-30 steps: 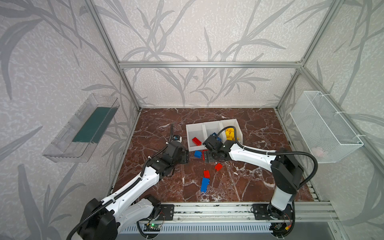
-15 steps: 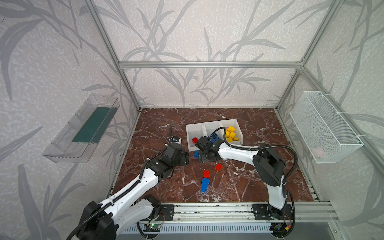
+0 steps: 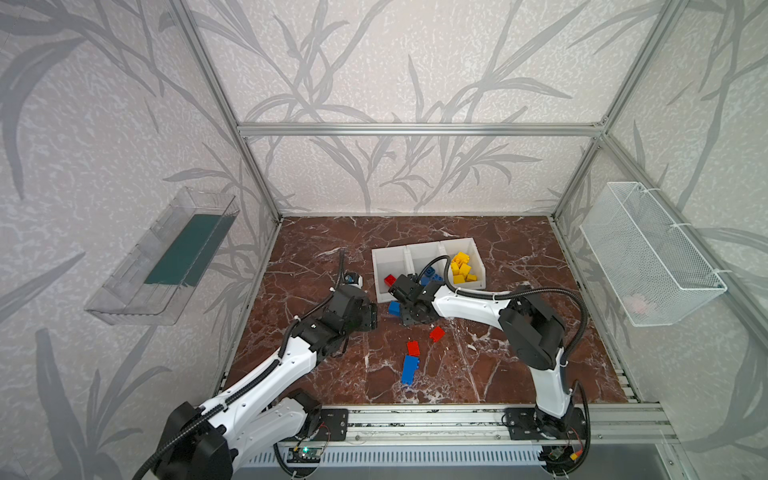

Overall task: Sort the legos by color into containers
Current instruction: 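Close the right gripper on the red brick and lift it, then carry the red brick into the compartment nearest the left arm and release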

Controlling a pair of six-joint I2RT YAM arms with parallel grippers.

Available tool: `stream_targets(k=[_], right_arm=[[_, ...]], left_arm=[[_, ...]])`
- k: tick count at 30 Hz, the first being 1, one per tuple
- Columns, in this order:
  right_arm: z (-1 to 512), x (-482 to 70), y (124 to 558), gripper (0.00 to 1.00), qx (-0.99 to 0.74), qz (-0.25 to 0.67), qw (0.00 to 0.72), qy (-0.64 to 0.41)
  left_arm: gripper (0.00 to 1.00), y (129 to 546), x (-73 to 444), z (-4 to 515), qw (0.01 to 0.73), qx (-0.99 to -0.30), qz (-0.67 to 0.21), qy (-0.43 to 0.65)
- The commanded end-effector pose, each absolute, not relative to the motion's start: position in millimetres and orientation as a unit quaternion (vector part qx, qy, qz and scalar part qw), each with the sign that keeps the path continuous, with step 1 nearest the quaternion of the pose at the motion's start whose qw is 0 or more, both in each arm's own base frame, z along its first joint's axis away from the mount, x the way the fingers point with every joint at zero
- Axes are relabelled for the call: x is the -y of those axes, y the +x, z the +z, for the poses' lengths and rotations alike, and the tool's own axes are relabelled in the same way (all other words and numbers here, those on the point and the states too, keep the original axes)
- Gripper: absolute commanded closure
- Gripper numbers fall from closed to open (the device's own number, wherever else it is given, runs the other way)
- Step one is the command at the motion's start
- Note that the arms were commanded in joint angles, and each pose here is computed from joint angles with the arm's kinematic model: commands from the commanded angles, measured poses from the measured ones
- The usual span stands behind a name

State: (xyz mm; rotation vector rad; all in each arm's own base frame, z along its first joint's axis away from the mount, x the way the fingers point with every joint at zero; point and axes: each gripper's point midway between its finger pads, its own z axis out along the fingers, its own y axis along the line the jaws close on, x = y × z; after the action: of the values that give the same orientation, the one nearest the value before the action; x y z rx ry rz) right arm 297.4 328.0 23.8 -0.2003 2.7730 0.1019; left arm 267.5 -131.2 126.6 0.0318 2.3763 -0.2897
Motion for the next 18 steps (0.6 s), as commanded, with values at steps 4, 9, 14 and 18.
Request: stream_targets(k=[4, 9, 14, 18], right_arm=[[64.6, -317.3, 282.1, 0.51, -0.975, 0.033, 0.196, -0.096], [118.2, -329.8, 299.9, 0.52, -0.956, 0.047, 0.253, -0.14], [154.9, -350.5, 345.3, 0.52, -0.939, 0.066, 0.296, -0.161], [154.0, -376.0, 373.2, 0.52, -0.934, 0.07, 0.295, -0.187]], left_arm=[[0.27, 262.7, 124.2, 120.4, 0.362, -0.926, -0.108, -0.003], [0.27, 263.1, 120.5, 120.9, 0.368, -0.924, -0.102, -0.007], [0.27, 261.6, 121.5, 120.0, 0.365, -0.925, -0.107, -0.008], [0.27, 261.0, 122.7, 120.9, 0.365, -0.924, -0.111, -0.006]])
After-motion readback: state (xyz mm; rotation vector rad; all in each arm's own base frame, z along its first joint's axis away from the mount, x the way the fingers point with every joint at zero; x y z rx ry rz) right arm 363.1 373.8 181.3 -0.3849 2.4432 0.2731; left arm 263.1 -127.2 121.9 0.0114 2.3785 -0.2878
